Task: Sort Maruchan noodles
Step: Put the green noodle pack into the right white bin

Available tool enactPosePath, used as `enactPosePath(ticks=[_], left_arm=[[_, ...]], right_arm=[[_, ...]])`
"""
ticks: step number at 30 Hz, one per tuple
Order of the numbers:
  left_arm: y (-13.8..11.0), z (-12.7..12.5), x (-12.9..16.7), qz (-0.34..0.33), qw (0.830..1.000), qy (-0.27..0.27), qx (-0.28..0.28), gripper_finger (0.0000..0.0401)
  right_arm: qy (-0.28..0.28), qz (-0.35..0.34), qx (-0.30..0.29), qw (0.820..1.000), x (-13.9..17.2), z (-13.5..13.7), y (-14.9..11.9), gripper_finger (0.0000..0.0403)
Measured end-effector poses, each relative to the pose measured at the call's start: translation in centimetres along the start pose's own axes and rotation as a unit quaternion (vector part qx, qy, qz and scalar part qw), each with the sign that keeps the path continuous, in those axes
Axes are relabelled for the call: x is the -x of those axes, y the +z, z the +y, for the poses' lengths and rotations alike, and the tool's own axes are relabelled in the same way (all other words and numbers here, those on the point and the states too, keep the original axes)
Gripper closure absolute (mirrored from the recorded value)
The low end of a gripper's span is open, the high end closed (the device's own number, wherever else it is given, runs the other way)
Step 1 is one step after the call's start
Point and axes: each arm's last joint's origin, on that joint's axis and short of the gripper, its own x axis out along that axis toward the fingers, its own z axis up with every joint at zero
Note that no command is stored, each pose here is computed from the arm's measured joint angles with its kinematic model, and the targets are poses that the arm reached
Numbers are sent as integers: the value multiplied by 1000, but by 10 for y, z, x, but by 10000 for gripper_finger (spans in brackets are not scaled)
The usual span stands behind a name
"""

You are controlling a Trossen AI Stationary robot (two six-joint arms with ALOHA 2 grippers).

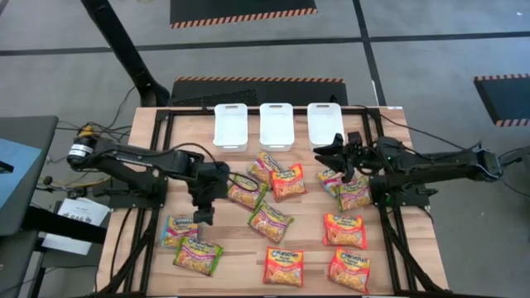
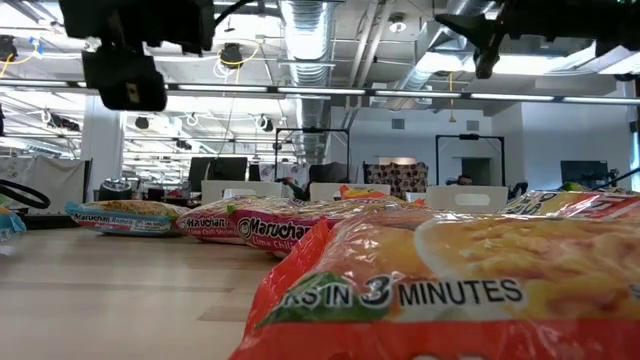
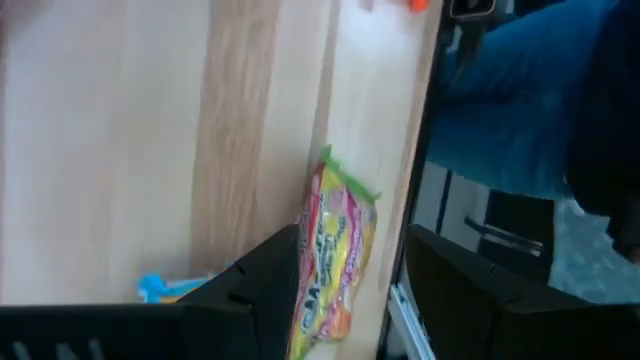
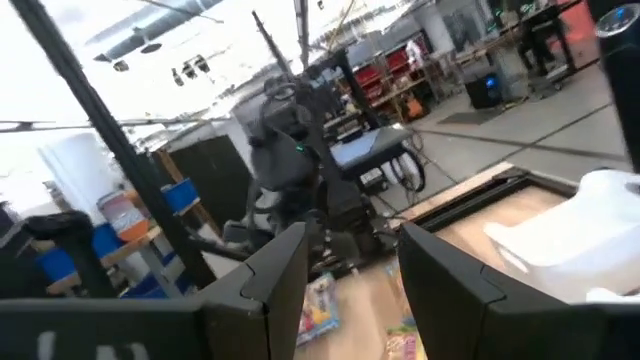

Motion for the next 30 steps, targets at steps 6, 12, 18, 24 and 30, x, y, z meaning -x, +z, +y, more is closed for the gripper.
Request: enactPosePath(ticks=[6, 12, 18, 24, 30], left_arm=[[8, 7, -18, 38, 998, -28, -39, 235], [12, 19, -36, 76, 996, -24, -48, 235], [14, 25, -47, 101, 993, -41, -37, 235], [12, 32, -58, 138, 990, -35, -20, 235], [7, 28, -76, 174, 984, -38, -26, 235]], right_arm=[[39, -6, -6, 999, -16, 21, 15, 218], [55, 12, -8, 998, -35, 34, 16, 218], [55, 53, -9, 997, -55, 38, 2, 218], [58, 83, -10, 995, -74, 43, -11, 218], [57, 99, -10, 993, -84, 45, -18, 218]])
